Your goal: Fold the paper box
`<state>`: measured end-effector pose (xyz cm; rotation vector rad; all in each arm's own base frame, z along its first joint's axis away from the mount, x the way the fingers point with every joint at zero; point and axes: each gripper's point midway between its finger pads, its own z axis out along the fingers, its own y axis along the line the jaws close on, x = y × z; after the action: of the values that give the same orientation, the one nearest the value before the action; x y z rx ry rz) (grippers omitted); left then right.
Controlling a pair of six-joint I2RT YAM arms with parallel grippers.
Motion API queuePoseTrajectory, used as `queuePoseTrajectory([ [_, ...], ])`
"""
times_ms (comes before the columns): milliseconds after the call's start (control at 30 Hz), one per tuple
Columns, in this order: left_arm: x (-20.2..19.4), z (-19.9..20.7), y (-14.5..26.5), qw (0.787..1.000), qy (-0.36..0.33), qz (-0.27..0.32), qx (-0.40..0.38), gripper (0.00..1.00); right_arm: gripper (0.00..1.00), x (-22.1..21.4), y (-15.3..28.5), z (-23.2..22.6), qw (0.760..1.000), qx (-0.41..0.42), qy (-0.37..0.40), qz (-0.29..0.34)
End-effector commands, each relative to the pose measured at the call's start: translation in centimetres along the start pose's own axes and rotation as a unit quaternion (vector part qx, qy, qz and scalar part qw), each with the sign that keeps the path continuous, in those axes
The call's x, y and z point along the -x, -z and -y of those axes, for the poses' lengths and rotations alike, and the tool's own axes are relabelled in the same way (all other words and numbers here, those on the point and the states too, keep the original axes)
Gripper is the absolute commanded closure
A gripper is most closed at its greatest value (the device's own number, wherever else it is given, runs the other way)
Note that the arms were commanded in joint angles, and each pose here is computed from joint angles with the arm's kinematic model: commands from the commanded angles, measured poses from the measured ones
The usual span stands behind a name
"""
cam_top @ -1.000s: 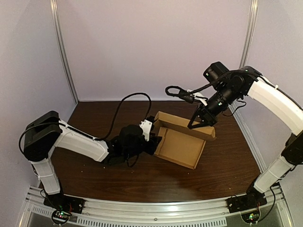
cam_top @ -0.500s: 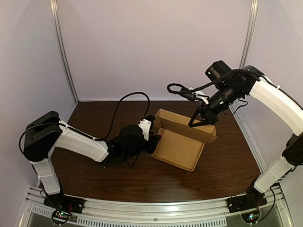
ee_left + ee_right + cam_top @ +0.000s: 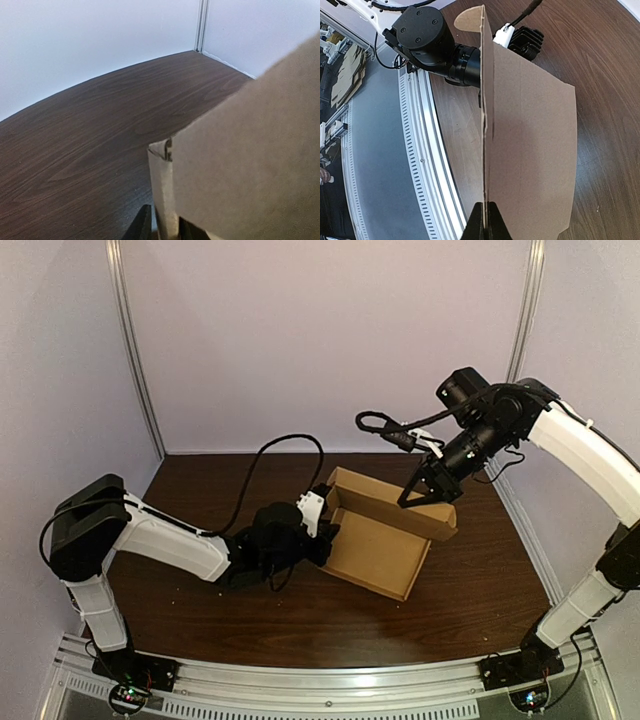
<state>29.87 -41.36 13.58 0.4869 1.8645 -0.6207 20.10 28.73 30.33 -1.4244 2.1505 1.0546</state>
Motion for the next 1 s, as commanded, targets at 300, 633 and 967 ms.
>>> queuePoseTrajectory([
  [300,1.5,-0.7,1.1,1.000,0.001,-0.003,0.012,0.88,0.44,2.2,8.0,-1.7,0.995,-0.026,0.013,0.096],
  [633,3.5,3.6,3.5,0.992,0.036,-0.016,-0.116,0.88,0.23,-1.7,7.1,9.6,0.969,-0.145,-0.114,0.162],
  [967,6.2,4.0,4.3,0.989,0.073,0.037,-0.125,0.89,0.32,-5.0,-3.7,11.2,0.955,0.097,-0.264,0.095],
])
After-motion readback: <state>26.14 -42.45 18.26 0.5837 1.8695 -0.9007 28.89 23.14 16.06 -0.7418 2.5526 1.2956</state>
